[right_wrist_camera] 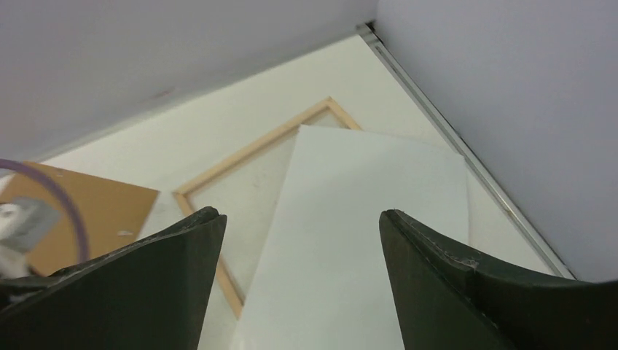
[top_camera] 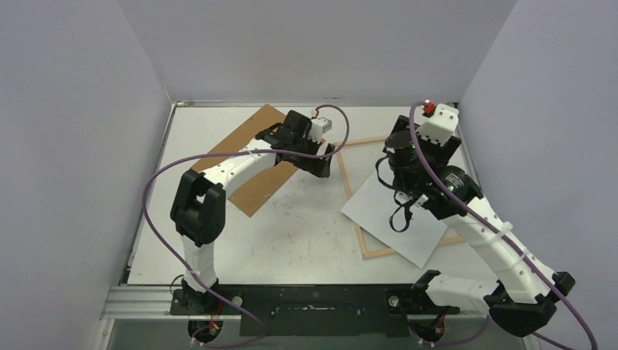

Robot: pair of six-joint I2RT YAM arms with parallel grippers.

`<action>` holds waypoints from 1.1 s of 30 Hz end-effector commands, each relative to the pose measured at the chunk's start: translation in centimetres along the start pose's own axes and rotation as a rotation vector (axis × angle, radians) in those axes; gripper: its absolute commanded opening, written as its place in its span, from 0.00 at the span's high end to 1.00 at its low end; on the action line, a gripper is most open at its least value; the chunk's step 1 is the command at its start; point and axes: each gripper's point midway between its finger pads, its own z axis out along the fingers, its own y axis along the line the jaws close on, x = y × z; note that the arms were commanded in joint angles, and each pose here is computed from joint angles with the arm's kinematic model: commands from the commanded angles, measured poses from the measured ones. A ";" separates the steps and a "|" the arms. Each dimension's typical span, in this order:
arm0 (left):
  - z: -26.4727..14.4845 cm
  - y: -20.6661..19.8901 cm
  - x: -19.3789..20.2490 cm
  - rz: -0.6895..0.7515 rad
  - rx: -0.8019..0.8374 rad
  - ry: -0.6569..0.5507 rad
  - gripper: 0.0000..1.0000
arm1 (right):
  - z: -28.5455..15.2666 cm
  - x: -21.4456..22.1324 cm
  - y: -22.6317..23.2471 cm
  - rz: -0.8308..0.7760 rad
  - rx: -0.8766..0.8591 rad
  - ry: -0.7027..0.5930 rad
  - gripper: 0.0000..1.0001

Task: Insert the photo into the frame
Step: Place the photo in the photo frame.

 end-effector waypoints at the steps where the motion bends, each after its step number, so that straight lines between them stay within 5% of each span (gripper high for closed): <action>1: 0.9 -0.8 -1.8 -0.042 0.040 -0.058 0.04 | 4.7 5.4 -2.2 0.023 0.076 0.164 0.18; 13: 3.4 0.6 0.6 -0.060 0.014 -0.014 0.00 | 19.4 12.8 -18.5 0.370 0.448 0.244 0.03; 22: 2.4 1.1 1.6 -0.029 0.007 -0.010 0.00 | 28.8 16.1 -16.8 0.351 0.442 0.349 0.09; 33: 3.0 2.5 2.2 -0.040 -0.019 0.000 0.00 | 30.6 17.3 -16.2 0.264 0.468 0.381 0.07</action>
